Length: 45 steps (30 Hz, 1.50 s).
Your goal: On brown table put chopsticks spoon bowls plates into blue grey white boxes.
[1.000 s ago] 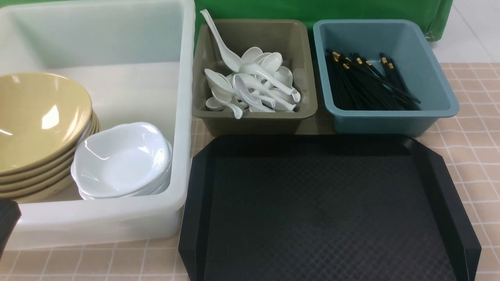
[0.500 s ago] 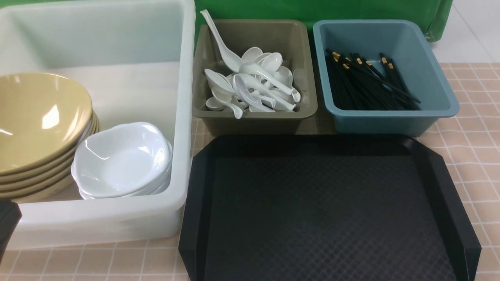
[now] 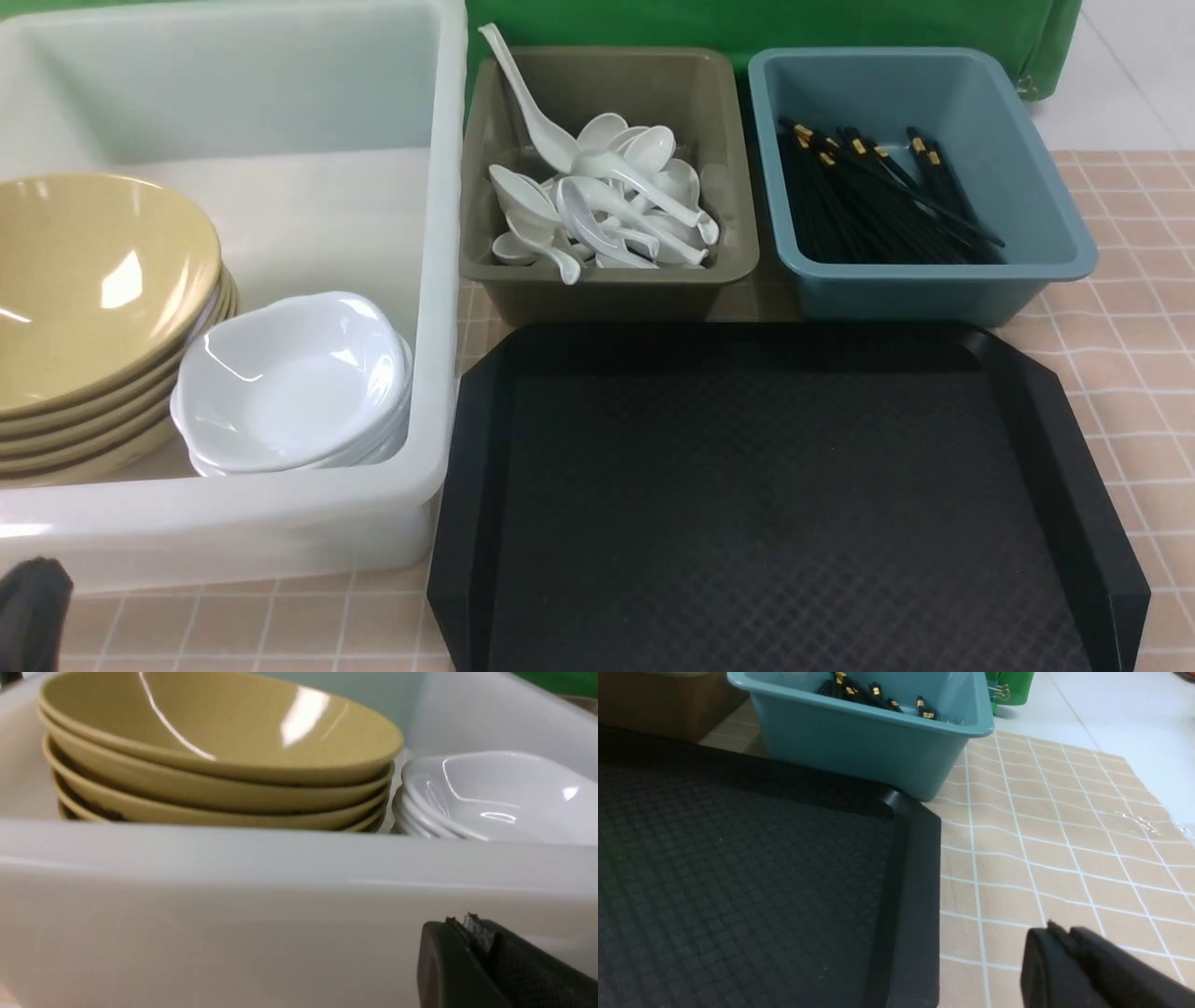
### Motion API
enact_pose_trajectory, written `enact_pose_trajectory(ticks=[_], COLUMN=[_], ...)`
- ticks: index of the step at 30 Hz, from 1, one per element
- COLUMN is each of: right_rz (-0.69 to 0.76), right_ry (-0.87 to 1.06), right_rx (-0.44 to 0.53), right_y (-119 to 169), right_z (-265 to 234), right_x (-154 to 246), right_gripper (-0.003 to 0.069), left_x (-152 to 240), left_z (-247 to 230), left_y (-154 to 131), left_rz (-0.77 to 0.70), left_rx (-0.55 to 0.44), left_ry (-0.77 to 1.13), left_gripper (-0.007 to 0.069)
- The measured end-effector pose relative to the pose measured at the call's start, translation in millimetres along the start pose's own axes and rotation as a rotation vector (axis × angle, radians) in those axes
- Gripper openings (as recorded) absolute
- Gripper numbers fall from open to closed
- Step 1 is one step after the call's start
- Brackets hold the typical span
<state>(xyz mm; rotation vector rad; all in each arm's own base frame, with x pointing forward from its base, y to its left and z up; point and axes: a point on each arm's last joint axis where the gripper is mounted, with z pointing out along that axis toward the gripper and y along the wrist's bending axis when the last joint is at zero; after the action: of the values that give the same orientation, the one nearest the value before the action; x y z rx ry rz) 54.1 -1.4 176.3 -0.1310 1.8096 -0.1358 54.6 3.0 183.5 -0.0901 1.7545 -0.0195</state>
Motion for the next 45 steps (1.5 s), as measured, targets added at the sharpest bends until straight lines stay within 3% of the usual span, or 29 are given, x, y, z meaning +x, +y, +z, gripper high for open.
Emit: enact_pose_trajectory(ticks=[13, 45], right_rz=[0.000, 0.000], right_ry=[0.000, 0.003], right_rx=[0.000, 0.000], right_y=[0.0, 0.0], right_z=[-0.1, -0.1], right_x=[-0.2, 0.1], right_gripper=[0.0096, 0.0119], left_x=[4.8, 4.8], left_z=[-0.2, -0.2], left_y=[-3.3, -3.3], left_rz=[0.126, 0.135], left_rx=[0.056, 0.057], left_ry=[0.050, 0.050], left_gripper=[0.0006, 0.0006])
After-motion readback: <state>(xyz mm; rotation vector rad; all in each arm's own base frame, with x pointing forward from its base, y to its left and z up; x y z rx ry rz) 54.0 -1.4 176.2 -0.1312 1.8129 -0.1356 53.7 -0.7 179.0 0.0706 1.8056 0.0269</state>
